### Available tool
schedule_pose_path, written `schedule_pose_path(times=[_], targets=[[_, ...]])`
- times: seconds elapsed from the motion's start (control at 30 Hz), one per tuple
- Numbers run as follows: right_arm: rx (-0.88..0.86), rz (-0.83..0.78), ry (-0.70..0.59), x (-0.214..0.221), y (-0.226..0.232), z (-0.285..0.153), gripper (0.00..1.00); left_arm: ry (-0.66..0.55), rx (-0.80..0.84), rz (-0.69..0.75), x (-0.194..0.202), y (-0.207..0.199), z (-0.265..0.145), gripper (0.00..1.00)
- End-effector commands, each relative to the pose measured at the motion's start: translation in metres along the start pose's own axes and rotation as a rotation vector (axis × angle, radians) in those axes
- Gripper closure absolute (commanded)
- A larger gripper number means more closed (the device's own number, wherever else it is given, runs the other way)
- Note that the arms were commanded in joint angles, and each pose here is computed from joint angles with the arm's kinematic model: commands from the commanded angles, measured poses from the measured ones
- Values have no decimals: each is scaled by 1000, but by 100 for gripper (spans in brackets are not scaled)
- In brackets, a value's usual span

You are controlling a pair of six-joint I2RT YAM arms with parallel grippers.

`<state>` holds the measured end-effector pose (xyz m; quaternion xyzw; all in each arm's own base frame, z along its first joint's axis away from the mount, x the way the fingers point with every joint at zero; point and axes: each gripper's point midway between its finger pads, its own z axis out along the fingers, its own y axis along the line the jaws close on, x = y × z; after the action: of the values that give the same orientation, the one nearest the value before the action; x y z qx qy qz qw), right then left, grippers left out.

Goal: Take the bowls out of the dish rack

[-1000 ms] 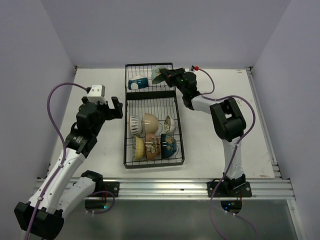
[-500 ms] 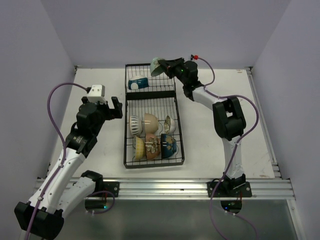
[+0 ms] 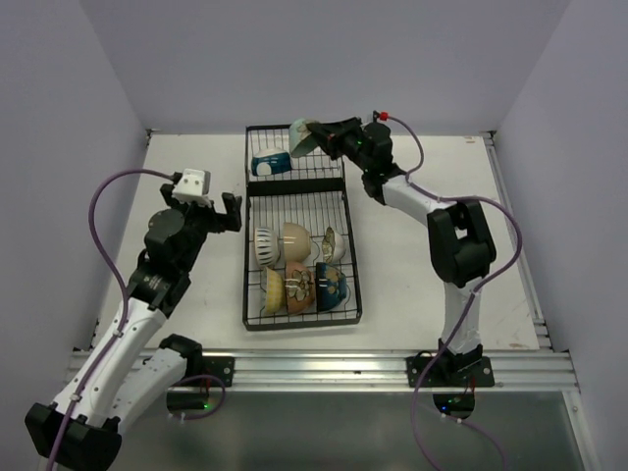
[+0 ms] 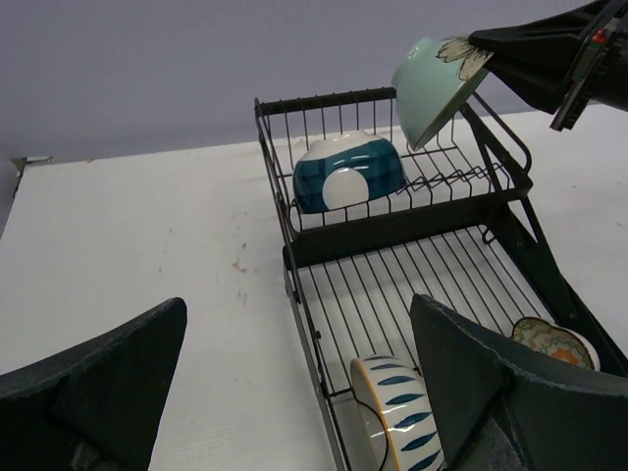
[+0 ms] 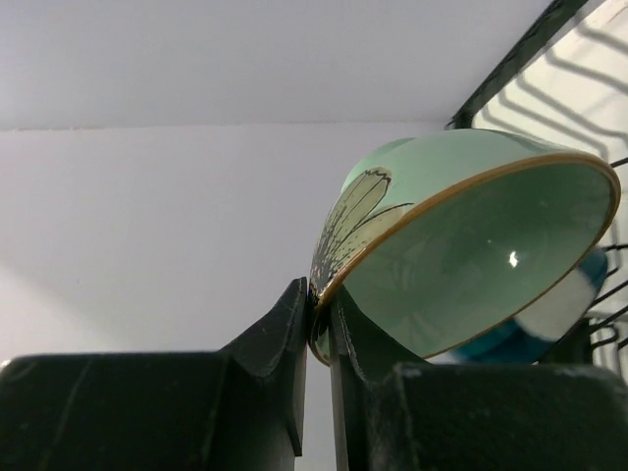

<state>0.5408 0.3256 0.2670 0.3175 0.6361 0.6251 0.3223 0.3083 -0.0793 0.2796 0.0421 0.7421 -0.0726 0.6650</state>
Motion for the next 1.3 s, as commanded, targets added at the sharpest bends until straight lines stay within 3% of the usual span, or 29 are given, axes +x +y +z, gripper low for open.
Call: schedule_pose_path(times=[0.0,0.3,0.47,0.93,1.27], targets=[[-322,-5,63,26,134,-48,100,-145,88,55,-36,-18,4,0],[-389,33,59,40,179,-89,100,-260,146,213,-70,-72,13,0],[-401,65,54,46,195,-110,100,-356,92,251,-80,-96,14,0],[-398,103,36,58,212,-181,100,-567,27,186,-120,-145,23,0],[-374,120,61,71,200,-196,100,-664,-34,156,-137,-153,16,11]])
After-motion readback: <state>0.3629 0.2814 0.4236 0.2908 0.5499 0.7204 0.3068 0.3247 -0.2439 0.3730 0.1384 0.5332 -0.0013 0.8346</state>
